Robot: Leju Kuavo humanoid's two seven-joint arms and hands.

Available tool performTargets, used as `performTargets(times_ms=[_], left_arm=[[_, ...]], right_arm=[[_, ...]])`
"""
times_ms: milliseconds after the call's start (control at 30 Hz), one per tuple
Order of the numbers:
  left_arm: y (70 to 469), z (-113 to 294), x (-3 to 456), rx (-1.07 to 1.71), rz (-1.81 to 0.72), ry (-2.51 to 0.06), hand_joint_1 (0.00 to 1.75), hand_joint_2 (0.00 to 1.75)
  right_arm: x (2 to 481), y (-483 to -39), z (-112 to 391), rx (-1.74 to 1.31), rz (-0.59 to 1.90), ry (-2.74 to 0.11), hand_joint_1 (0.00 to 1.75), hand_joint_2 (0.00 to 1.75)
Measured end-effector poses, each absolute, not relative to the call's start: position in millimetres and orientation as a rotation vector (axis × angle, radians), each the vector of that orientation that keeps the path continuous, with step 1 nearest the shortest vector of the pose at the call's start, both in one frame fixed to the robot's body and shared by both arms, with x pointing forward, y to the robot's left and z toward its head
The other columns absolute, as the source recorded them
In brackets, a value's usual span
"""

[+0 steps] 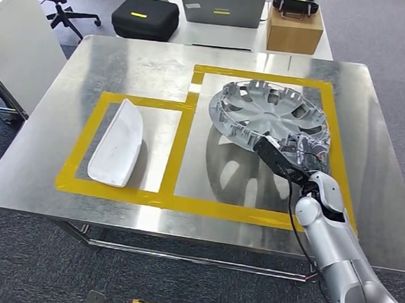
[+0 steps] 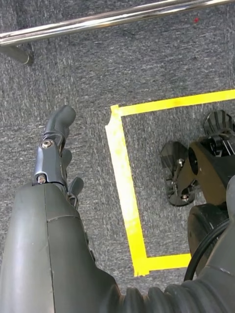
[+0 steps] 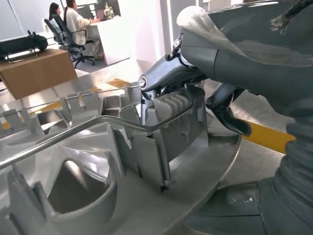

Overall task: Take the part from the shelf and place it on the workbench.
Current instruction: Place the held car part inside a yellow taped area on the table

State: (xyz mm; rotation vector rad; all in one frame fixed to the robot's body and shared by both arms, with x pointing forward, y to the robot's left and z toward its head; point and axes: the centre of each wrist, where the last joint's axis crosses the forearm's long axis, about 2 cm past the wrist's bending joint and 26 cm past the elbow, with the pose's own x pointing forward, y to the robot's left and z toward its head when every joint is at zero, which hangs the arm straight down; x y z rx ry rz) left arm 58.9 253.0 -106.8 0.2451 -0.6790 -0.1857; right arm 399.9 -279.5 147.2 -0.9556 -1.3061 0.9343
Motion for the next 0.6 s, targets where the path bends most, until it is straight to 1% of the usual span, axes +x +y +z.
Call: performTargets(times_ms=[67, 200, 267, 400, 600], left_arm=[[252.8, -106.9, 58.9, 0.237, -0.185, -0.679, 0.0, 1.75], [253.3, -107.3, 57.4, 0.21, -0.189, -0.679, 0.0, 1.75], [253.9, -107.7, 55.1, 0.199, -0.194, -0.675, 0.0, 1.75], [255.3, -108.6, 49.7, 0.186, -0.186, -0.679, 0.0, 0.0], [259.1, -109.5, 44.6, 0.188, -0.161, -0.688, 0.0, 0.0]], right_arm=[[400.7, -279.7, 147.8, -0.963, 0.947, -1.293, 1.75, 1.75], [401.4, -284.3, 145.7, -0.973, 1.001, -1.238, 0.0, 0.0], [401.0, -288.3, 143.6, -0.965, 1.035, -1.214, 0.0, 0.0], [400.4, -296.5, 140.8, -0.895, 1.119, -1.194, 0.0, 0.0], [398.6, -302.3, 147.8, -0.664, 1.318, -1.266, 0.0, 0.0]])
